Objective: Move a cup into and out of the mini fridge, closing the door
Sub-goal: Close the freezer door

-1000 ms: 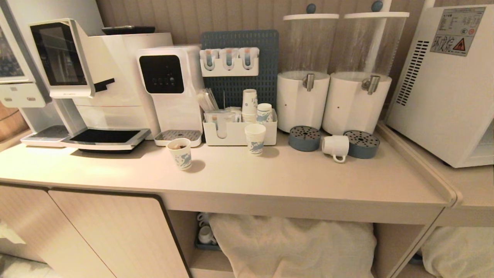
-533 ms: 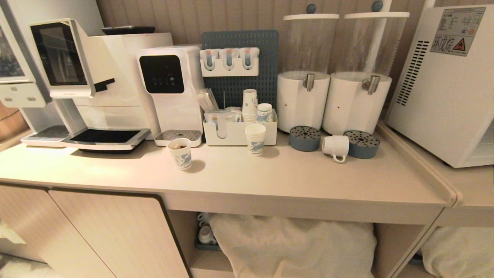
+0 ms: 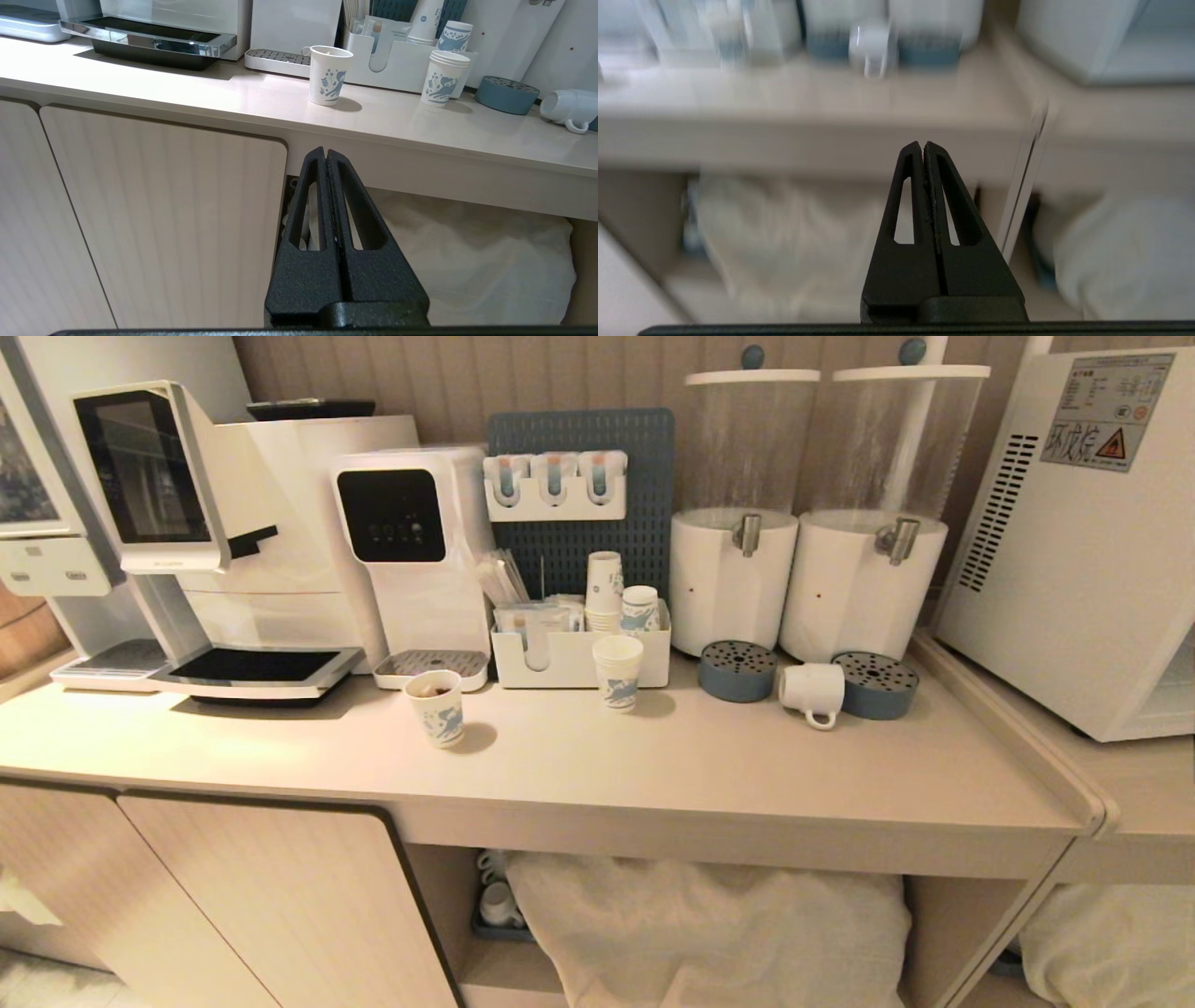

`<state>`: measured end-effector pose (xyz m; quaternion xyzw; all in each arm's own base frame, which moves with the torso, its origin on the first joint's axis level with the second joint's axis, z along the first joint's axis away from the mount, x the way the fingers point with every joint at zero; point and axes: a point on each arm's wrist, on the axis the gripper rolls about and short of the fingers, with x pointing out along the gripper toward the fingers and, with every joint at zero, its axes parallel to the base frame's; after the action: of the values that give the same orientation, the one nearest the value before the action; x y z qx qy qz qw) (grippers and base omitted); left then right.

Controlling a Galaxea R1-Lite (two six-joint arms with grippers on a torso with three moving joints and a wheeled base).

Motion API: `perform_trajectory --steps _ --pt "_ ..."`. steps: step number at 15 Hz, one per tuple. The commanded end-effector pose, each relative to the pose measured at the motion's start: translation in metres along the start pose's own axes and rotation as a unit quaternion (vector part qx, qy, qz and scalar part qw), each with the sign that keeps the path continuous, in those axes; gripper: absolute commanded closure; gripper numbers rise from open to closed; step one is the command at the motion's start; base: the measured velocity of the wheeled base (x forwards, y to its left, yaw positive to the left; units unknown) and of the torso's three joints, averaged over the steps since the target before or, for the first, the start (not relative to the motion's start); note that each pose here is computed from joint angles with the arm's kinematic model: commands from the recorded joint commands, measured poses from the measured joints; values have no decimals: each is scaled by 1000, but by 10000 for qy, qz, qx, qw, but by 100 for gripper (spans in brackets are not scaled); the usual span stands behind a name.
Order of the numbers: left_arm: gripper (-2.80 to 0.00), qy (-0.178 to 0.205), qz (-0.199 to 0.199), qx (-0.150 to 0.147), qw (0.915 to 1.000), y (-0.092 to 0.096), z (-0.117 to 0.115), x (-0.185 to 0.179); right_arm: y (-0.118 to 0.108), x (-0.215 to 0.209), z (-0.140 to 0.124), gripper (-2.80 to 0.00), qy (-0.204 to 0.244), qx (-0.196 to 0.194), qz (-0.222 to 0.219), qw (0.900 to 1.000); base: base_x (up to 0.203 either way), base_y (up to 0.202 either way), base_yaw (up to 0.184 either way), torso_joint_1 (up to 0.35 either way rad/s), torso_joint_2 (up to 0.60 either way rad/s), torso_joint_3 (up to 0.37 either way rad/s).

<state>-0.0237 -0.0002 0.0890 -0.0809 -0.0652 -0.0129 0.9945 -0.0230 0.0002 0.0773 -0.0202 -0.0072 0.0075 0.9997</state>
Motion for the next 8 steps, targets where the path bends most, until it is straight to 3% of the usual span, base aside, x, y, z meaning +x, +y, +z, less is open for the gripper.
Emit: perform_trajectory --steps 1,8 --pt "0 169 27 -8 9999 2 -11 1 0 -1 -1 0 196 10 12 9998 0 0 0 0 0 0" --pt "0 169 27 -7 9999 2 -11 1 0 -1 -1 0 200 100 -1 9997 0 0 0 0 0 0"
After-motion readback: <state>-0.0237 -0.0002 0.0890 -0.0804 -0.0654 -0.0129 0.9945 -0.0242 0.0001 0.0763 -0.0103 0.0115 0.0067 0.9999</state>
